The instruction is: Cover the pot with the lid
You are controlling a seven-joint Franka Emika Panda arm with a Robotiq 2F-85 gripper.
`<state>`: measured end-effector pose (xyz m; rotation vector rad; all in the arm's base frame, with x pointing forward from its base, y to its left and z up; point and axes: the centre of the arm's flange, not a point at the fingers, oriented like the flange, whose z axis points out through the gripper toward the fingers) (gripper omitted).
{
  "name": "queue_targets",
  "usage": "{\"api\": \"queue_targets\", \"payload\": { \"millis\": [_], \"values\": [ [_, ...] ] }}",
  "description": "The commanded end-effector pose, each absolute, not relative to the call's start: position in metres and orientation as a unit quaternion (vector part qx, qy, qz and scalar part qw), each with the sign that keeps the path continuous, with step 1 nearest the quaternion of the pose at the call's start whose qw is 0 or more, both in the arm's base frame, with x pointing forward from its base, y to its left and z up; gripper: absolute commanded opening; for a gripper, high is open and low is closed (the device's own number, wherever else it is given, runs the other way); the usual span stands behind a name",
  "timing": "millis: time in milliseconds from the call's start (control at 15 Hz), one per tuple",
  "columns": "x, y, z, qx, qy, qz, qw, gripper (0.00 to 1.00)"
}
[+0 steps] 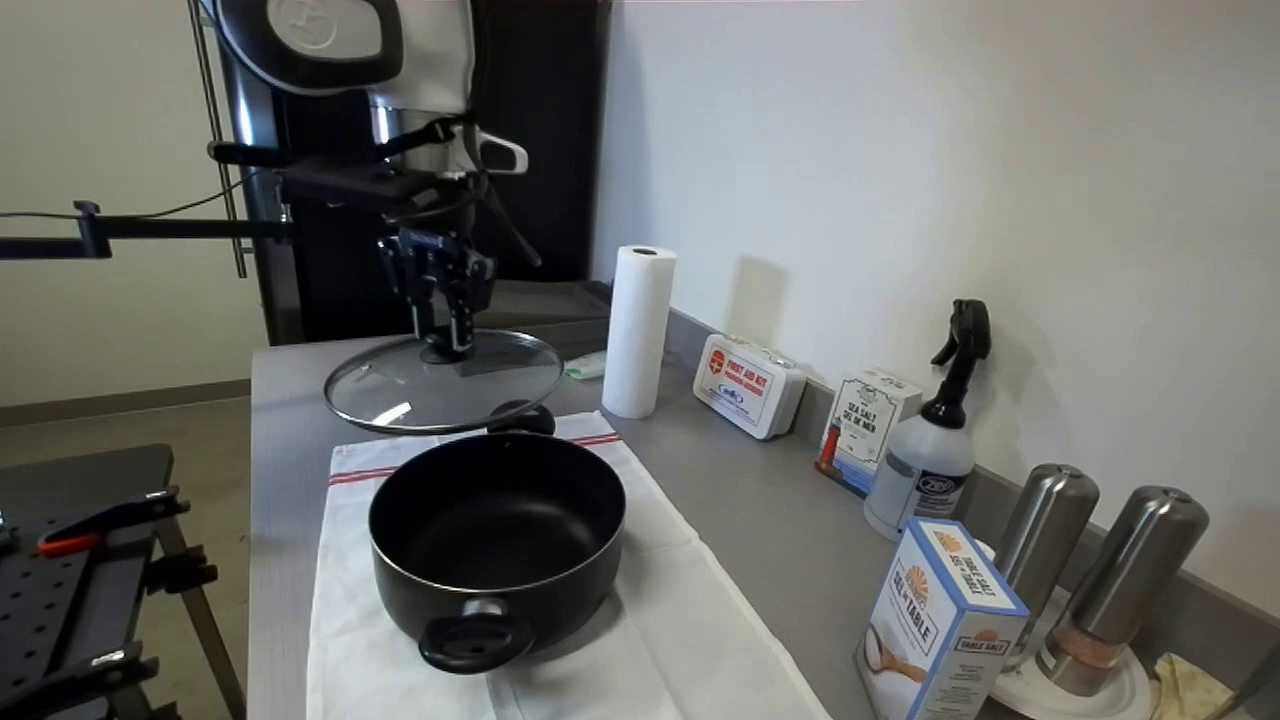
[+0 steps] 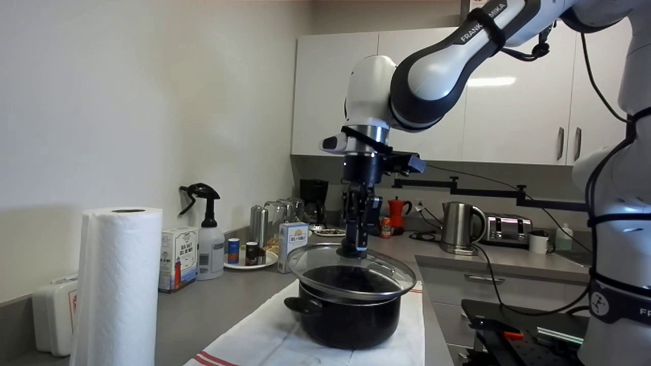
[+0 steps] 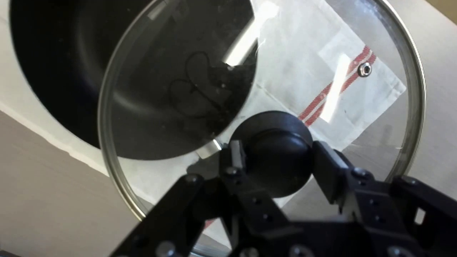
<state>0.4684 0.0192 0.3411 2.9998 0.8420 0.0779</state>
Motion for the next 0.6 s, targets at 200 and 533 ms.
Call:
{"api": "queue_targets", "payload": {
  "millis": [200, 533],
  "values": [
    [0.486, -0.045, 0.353, 0.985, 0.171, 0.024, 0.008, 0.25],
    [0.492, -0.078, 0.34, 0.993, 0.118, 0.018, 0.004, 0.25]
  ]
}}
